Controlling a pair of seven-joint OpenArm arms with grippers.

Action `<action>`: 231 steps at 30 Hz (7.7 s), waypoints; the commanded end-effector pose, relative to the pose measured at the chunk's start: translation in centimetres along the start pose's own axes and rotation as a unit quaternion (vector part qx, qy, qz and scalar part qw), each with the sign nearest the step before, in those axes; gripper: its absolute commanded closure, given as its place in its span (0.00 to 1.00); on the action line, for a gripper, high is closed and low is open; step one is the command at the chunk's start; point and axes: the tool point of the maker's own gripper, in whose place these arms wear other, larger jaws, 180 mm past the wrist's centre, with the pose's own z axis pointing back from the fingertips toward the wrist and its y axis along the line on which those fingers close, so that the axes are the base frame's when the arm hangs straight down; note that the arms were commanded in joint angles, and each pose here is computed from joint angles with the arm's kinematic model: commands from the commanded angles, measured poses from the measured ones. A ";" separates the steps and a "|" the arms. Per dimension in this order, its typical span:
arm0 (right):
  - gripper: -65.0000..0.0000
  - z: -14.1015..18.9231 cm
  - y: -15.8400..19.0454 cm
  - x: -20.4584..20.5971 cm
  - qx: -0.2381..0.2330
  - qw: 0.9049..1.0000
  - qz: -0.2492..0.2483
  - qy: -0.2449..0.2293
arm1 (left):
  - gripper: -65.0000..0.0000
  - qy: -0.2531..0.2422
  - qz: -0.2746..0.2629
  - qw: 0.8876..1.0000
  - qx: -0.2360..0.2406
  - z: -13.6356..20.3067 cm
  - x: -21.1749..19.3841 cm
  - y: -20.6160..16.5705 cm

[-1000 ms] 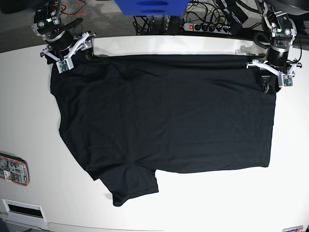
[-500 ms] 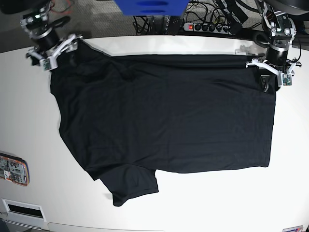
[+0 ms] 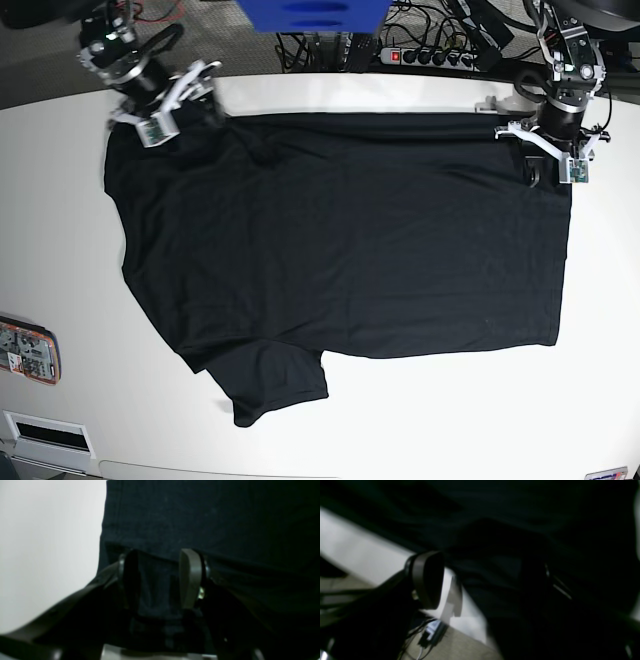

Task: Fold the T-shirt properly
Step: 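Move the right gripper inward along the shirt edge, still pinching, then shift the right gripper further onto the shirt near the sleeve, then slide the left gripper along the shirt side toward the hem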

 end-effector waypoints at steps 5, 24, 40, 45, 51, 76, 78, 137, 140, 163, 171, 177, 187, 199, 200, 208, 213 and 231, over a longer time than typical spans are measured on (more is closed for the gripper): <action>0.29 -1.1 1.4 3.0 0.026 0.999 0.015 -0.043 | 0.59 -0.020 -0.004 1.000 0.001 0.2 1.2 0.2; 0.29 -4.2 1.3 6.2 0.041 0.997 0.052 -0.039 | 0.59 -0.019 -0.003 1.000 0.001 0.2 1.0 0.2; 0.29 -6.0 4.8 3.4 0.097 0.994 0.041 -0.004 | 0.59 -0.017 -0.002 1.000 0.001 0.2 0.9 0.2; 0.29 -6.1 4.8 3.1 0.097 0.995 0.039 -0.001 | 0.59 -0.017 -0.002 1.000 0.001 0.2 0.9 0.2; 0.44 -6.1 4.7 3.0 0.096 0.995 0.039 0.003 | 0.59 -0.016 -0.002 1.000 0.001 0.2 0.8 0.2; 1.00 -6.0 4.7 3.2 0.096 0.995 0.040 0.000 | 0.59 -0.016 -0.002 1.000 0.001 0.2 0.8 0.2; 1.00 -6.0 4.7 3.3 0.096 0.995 0.040 -0.001 | 0.59 -0.016 -0.002 1.000 0.001 0.2 0.8 0.2; 0.59 -7.0 1.3 5.4 0.060 0.996 0.065 0.006 | 0.59 -0.015 0.002 1.000 0.003 -0.2 0.7 0.4; 0.59 -7.3 1.1 4.4 0.060 0.996 0.059 0.019 | 0.59 -0.015 0.002 1.000 0.003 -0.2 0.7 0.4; 1.00 -7.2 1.2 4.7 0.060 0.996 0.062 0.016 | 0.59 -0.015 0.002 1.000 0.003 -0.2 0.7 0.4; 1.00 -7.0 1.3 5.8 0.059 0.996 0.069 0.003 | 0.59 -0.015 0.002 1.000 0.004 -0.2 0.7 0.4; 1.00 -7.5 1.0 7.4 0.058 0.995 0.081 -0.013 | 0.59 -0.017 0.000 1.000 0.006 -0.2 0.8 0.6; 1.00 -9.3 2.7 11.4 0.073 0.984 0.159 -0.041 | 0.59 -0.017 -0.001 1.000 0.006 -0.1 0.9 0.6; 0.93 -11.3 -2.2 11.7 -0.058 0.957 0.285 0.015 | 0.59 -0.015 0.000 1.000 0.007 -0.1 0.7 0.7; 0.87 -11.1 -2.5 11.9 -0.062 0.957 0.283 0.014 | 0.59 -0.015 0.000 1.000 0.007 -0.1 0.7 0.7; 0.81 -10.7 -3.3 11.8 -0.073 0.959 0.275 0.013 | 0.59 0.005 -0.058 0.998 0.030 -0.1 0.1 1.5; 0.81 -10.6 -3.2 12.0 -0.073 0.958 0.276 0.009 | 0.59 0.004 -0.077 0.996 0.040 -0.4 0.6 1.8; 0.81 -9.9 -4.0 13.4 -0.088 0.949 0.299 0.035 | 0.59 -0.043 -0.235 0.968 0.073 -8.1 15.5 2.6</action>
